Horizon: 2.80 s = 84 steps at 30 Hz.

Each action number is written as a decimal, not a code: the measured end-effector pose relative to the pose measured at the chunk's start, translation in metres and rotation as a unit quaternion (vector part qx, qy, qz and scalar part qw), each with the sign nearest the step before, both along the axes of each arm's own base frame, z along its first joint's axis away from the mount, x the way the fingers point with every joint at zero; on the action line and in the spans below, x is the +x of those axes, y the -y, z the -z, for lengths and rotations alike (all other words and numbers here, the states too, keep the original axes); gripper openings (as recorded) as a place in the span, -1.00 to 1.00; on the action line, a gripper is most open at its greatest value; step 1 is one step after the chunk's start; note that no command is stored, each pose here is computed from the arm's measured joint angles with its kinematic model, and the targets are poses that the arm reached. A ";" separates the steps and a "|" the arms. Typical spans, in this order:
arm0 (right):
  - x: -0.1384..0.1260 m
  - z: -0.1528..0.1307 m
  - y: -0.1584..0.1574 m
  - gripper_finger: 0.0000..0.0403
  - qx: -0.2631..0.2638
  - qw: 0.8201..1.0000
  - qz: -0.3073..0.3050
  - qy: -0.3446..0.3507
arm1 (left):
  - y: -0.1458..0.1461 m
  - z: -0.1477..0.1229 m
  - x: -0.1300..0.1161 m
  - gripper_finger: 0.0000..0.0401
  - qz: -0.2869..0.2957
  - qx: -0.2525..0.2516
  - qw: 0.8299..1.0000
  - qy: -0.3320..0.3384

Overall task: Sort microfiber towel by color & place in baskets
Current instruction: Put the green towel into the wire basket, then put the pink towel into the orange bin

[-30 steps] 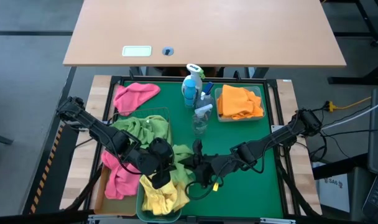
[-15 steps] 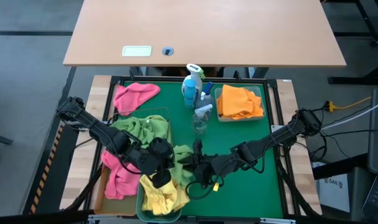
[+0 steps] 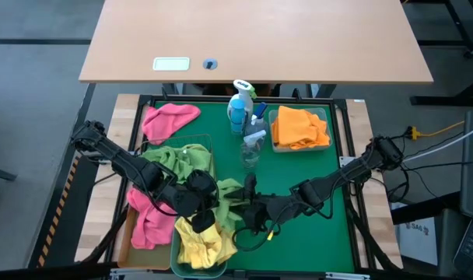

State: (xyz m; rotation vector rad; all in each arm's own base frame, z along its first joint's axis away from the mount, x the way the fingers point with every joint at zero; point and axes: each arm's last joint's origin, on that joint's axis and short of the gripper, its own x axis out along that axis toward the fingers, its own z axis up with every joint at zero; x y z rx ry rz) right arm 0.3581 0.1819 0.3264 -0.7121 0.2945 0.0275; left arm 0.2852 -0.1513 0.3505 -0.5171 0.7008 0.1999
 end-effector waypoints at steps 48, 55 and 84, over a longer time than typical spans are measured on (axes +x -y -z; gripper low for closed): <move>-0.127 0.114 0.028 -0.09 0.275 0.950 0.080 -0.123 | -0.077 0.121 -0.113 -0.92 -0.150 0.136 0.940 -0.275; -0.126 0.112 0.024 -0.09 0.306 0.941 0.045 -0.139 | -0.075 0.116 -0.110 -0.80 -0.146 0.122 0.944 -0.270; -0.126 0.112 0.024 -0.09 0.308 0.940 0.040 -0.140 | -0.068 0.007 -0.104 -0.20 -0.088 0.017 0.970 -0.225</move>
